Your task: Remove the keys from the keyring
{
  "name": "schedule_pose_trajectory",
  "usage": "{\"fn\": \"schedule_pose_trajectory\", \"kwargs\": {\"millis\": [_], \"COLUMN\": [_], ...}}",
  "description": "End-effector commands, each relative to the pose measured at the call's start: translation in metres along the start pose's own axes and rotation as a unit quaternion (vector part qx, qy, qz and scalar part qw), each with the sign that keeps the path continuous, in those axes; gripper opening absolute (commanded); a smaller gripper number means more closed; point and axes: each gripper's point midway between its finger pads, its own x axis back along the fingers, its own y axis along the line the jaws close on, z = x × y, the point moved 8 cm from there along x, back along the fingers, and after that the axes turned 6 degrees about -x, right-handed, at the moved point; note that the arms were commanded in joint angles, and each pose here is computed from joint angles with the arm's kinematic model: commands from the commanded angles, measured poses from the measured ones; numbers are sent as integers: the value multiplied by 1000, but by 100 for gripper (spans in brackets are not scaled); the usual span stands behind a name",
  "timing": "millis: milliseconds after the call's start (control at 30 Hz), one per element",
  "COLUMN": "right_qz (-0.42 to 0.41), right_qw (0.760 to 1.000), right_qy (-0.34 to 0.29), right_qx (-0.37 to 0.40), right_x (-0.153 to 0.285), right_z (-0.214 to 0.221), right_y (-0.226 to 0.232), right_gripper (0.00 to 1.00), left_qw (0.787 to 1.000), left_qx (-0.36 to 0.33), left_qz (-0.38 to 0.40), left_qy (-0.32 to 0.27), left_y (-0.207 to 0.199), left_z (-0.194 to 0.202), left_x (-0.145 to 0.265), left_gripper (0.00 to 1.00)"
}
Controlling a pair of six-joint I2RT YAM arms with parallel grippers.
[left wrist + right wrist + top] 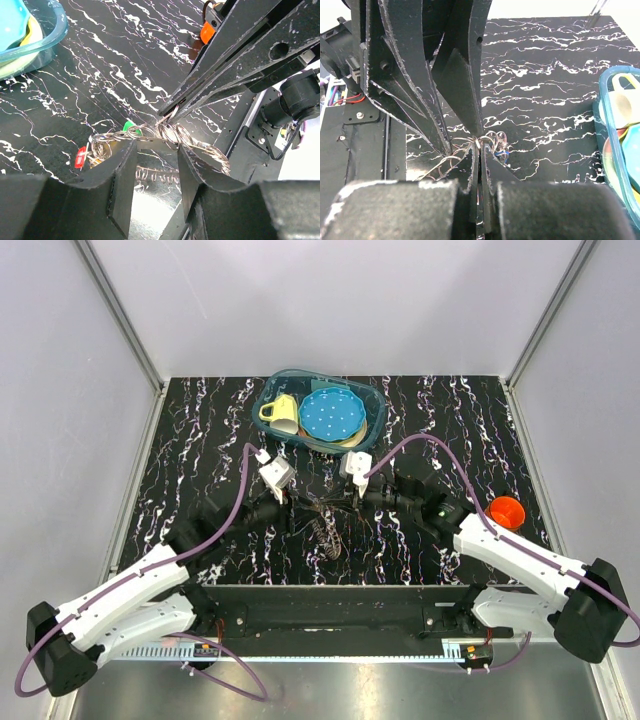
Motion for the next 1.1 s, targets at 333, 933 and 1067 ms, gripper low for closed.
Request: {"fn": "schedule_pose_trajectory", "kwargs": {"millis": [333,933,1067], "right_qz": [-29,-272,-326], "right_qw": [997,954,934], "right_qy": [-70,-89,-97], "right_qx": [-25,86,108], "right_x": [1,17,14], "right_z": [-28,-36,-36], "right_y": [9,25,26], "right_gripper": [0,0,0], "left_qw": [998,988,978], "left_qx": [-9,-131,-181], "left_qz": [-24,25,58], "left_qy": [-57,-84,-82], "left_y": [5,-11,-17], "left_z": [-16,-22,-23], "left_x": [-5,56,66], "left_gripper": [41,56,57]}}
